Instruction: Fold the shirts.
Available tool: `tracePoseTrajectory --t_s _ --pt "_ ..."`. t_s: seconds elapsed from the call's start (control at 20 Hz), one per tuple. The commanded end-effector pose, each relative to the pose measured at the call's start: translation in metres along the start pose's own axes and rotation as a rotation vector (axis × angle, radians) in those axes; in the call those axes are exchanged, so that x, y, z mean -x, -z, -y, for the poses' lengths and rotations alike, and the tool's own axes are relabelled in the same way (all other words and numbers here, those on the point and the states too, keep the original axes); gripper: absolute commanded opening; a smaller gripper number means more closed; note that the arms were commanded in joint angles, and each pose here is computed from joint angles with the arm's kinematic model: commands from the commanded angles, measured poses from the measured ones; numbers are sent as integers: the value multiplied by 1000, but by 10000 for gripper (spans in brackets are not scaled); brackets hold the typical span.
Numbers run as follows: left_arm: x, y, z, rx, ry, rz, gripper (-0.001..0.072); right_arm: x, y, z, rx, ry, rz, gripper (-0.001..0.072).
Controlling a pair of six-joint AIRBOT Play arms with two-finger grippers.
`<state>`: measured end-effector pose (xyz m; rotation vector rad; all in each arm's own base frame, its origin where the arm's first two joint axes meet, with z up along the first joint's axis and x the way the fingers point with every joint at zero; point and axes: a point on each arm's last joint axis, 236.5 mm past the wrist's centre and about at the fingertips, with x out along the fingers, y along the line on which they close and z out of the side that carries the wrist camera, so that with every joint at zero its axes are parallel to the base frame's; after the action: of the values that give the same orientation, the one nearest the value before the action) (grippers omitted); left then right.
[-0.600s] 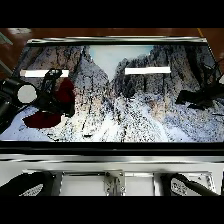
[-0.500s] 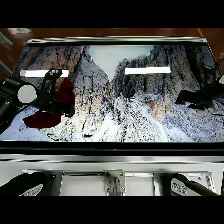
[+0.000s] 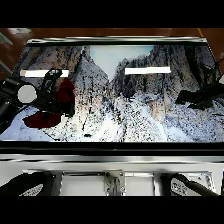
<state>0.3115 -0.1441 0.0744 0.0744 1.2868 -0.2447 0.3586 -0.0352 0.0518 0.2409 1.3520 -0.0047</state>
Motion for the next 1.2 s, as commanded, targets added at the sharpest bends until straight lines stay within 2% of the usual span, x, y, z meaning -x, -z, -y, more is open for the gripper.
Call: tracePoseTrajectory --t_s 0.0,0.5,0.65,0.85,0.95,1.05,1.15 --pt "0 0 0 -1 0 1 716 0 0 0 0 0 -1 688" --pt "-10 -19 14 2 54 54 717 0 -11 0 -1 1 47 688" --pt "-31 -35 -38 52 -102 62 718 0 -12 0 10 3 49 688" --pt "-61 -62 -139 261 -179 14 719 0 -20 1 26 5 82 688" --pt "-85 -71 -171 314 -165 -24 719 0 -22 1 27 6 94 688" --pt "-117 -74 -181 348 -103 -75 719 1 -23 1 27 8 96 688" --pt "-148 -69 -193 363 -101 -134 719 1 -23 1 26 7 95 688"
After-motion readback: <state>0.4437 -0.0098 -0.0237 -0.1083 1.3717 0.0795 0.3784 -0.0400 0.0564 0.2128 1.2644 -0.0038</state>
